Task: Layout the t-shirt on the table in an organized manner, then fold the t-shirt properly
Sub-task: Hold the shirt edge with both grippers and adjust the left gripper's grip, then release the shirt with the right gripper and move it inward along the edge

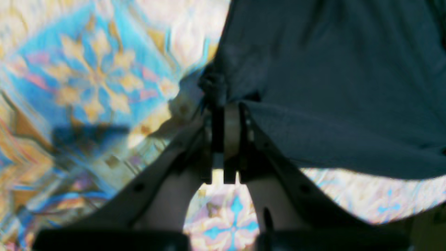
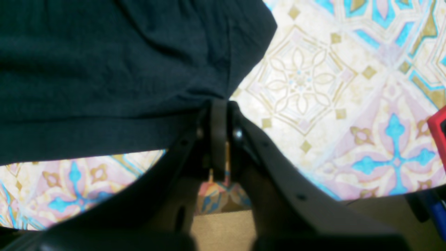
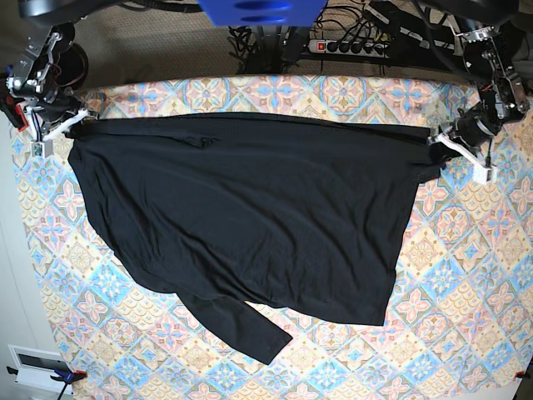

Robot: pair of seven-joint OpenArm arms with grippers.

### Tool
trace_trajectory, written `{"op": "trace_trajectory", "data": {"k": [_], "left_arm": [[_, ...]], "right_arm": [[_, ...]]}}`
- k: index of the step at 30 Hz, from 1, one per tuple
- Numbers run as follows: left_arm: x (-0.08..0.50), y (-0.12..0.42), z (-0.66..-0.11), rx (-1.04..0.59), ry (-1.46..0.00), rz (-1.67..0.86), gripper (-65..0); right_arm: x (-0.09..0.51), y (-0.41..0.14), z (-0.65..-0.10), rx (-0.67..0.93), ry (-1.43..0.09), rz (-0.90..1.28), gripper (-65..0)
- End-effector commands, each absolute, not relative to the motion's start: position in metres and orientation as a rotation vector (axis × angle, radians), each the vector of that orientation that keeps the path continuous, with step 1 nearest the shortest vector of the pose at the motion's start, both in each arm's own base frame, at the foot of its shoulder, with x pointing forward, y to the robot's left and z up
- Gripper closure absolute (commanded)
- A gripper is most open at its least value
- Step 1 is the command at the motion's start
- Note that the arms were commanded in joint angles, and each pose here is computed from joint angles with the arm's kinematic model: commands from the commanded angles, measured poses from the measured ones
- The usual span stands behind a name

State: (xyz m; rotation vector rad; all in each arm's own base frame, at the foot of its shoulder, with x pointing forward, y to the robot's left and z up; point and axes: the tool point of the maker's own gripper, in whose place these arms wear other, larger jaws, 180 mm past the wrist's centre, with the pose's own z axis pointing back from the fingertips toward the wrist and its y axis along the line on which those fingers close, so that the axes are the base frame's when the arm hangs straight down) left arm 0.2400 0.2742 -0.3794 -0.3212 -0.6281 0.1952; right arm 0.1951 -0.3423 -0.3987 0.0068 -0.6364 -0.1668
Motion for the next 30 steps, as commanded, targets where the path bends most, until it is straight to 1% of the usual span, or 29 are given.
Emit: {"op": "trace_trajectory", "data": {"k": [1, 5, 8, 10, 12, 16, 20, 23, 27, 29, 30], "left_arm": [[0.252, 0.275, -0.37, -0.319, -0.664, 0.17, -0.2], [0.248, 0.273, -0.385, -0.297, -0.612, 0.155, -0.2], [0.248, 0.272, -0.386, -0.299, -0.614, 0.158, -0.3], [0.252, 0.273, -0.383, -0.297, -0.642, 0.162, -1.2], [0.254, 0.274, -0.381, -0.295, -0.66, 0.164, -3.4], [0.251, 0.275, -0.384, -0.29, -0.648, 0.166, -8.8], [0.24, 0.276, -0.39, -0.283, -0.622, 0.165, -16.1], [0.238, 0.275, -0.391, -0.287, -0.618, 0.168, -20.6], [0.233, 0.275, -0.394, -0.287, -0.605, 0.171, -24.1], [0.233, 0.274, -0.394, -0.289, -0.606, 0.172, -24.6], [0.233, 0.274, -0.395, -0.289, -0.604, 0.173, -24.6]], "right_arm": [[0.203, -0.35, -0.386, -0.015, -0.675, -0.153, 0.0], [0.203, -0.35, -0.386, -0.015, -0.675, -0.153, 0.0], [0.203, -0.35, -0.386, -0.015, -0.675, -0.153, 0.0], [0.203, -0.35, -0.386, -0.015, -0.675, -0.153, 0.0], [0.203, -0.35, -0.386, -0.015, -0.675, -0.153, 0.0], [0.204, -0.35, -0.386, -0.015, -0.676, -0.152, 0.0], [0.203, -0.35, -0.385, -0.018, -0.676, -0.147, -0.2], [0.202, -0.349, -0.385, -0.017, -0.672, -0.147, -6.1], [0.202, -0.349, -0.385, -0.018, -0.672, -0.146, -18.2], [0.203, -0.349, -0.383, -0.019, -0.677, -0.143, -21.1], [0.205, -0.348, -0.38, -0.022, -0.687, -0.134, -21.2]]}}
